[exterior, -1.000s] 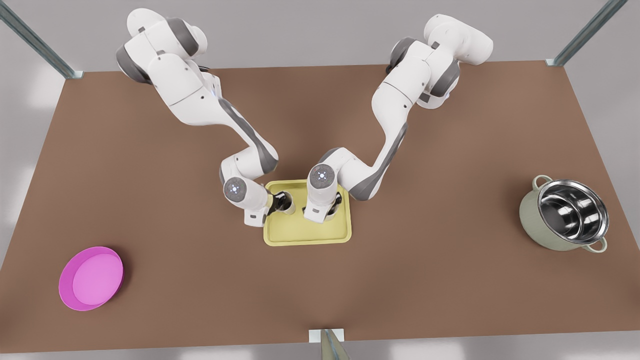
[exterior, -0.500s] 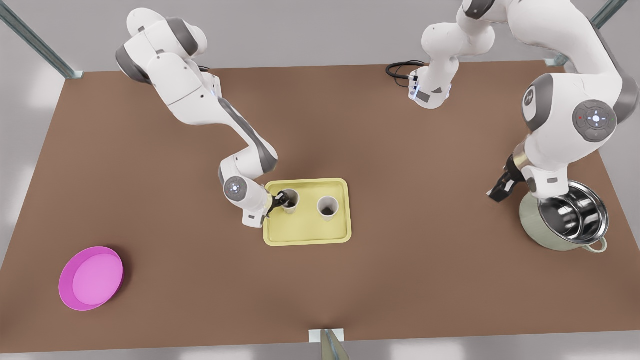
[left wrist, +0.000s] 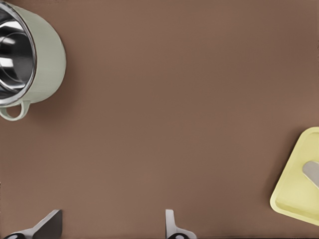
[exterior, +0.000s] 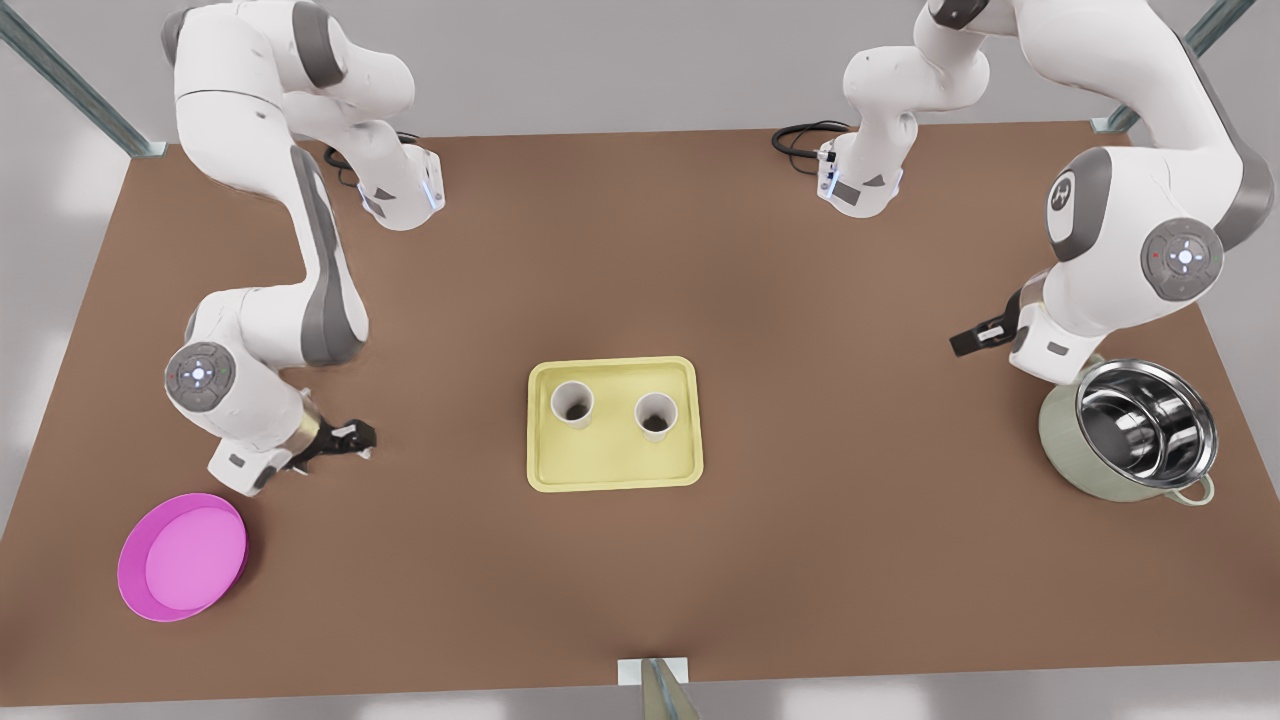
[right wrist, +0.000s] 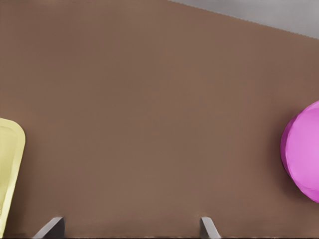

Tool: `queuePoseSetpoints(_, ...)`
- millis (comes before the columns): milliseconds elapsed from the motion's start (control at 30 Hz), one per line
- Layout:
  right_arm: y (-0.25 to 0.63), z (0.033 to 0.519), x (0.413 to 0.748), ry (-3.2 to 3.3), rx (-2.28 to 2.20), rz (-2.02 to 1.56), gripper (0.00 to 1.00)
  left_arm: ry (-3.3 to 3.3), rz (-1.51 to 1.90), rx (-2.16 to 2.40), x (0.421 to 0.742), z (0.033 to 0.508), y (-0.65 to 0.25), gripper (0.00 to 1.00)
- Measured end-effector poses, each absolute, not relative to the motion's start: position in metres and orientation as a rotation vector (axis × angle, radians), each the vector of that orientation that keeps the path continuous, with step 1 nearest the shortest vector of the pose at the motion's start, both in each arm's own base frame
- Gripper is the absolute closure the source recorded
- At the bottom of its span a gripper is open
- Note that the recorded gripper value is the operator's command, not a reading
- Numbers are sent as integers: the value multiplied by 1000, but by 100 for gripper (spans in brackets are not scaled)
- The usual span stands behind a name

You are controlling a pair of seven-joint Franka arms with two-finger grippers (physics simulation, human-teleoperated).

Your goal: Use both arms to respectively pick up the white IKEA cups from the middle-left and middle-right positions, then place the white IKEA cups onto the middle-middle tray, ensuring that the cups remain upright and do not tip over

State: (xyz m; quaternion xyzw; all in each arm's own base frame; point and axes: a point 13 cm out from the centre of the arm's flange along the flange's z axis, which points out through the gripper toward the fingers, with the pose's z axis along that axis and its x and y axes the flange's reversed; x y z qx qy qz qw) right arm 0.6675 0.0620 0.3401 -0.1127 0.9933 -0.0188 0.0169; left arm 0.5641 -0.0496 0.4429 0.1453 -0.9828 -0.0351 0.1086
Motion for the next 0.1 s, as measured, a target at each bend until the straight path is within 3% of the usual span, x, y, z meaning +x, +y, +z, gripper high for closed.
queuePoseSetpoints(100,8,432,627,3068,-235,-86,0,-2898,-94,334,564,443,-49,0)
